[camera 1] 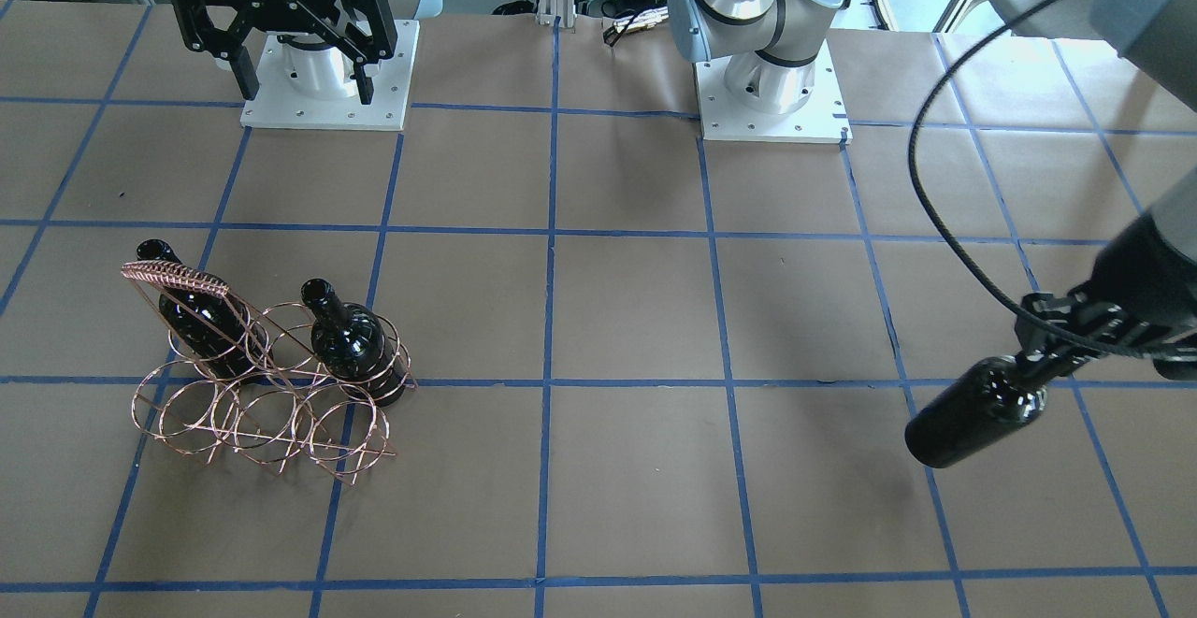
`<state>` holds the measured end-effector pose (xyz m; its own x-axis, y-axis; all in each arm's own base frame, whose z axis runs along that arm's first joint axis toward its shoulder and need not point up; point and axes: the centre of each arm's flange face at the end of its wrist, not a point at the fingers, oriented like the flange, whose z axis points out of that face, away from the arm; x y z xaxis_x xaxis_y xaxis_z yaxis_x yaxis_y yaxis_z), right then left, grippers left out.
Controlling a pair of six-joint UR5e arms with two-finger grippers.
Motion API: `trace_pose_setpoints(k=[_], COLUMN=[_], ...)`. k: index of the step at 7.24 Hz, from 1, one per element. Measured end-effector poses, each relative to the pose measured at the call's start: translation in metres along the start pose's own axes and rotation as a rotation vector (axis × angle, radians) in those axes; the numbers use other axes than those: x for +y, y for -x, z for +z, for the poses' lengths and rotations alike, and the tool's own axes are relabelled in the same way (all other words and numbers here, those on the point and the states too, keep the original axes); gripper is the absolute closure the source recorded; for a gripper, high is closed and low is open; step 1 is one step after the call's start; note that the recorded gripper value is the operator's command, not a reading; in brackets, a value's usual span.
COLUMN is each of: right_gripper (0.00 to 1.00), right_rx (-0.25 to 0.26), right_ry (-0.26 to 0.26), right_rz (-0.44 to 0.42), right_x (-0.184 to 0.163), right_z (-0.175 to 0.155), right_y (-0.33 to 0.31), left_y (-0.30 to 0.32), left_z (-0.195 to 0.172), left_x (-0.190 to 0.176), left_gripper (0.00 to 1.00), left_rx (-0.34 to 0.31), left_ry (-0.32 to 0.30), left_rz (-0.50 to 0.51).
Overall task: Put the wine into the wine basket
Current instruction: 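Lift the bottle with the left gripper and stand it upright toward the table center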
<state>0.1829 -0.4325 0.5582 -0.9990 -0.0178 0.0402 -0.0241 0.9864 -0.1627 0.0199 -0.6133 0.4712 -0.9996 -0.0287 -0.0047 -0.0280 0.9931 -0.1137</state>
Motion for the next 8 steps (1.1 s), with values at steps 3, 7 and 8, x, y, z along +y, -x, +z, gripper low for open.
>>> trace_pose_setpoints(k=[3,7,8], right_gripper=[0.01,0.01,0.01], right_rx=[0.0,0.0,0.0], right_ry=[0.0,0.001,0.001], right_rz=[0.001,0.0,0.0], right_x=[0.0,0.0,0.0], right_z=[0.0,0.0,0.0], right_y=[0.0,0.0,0.0], left_y=[-0.118,-0.187,-0.188], left_z=[-0.011,0.025,0.036], left_x=[0.071,0.141,0.151], left_gripper=[1.0,1.0,1.0], left_rx=[0.015,0.016,0.015], left_ry=[0.012,0.059,0.064], left_rz=[-0.07,-0.067,-0.064])
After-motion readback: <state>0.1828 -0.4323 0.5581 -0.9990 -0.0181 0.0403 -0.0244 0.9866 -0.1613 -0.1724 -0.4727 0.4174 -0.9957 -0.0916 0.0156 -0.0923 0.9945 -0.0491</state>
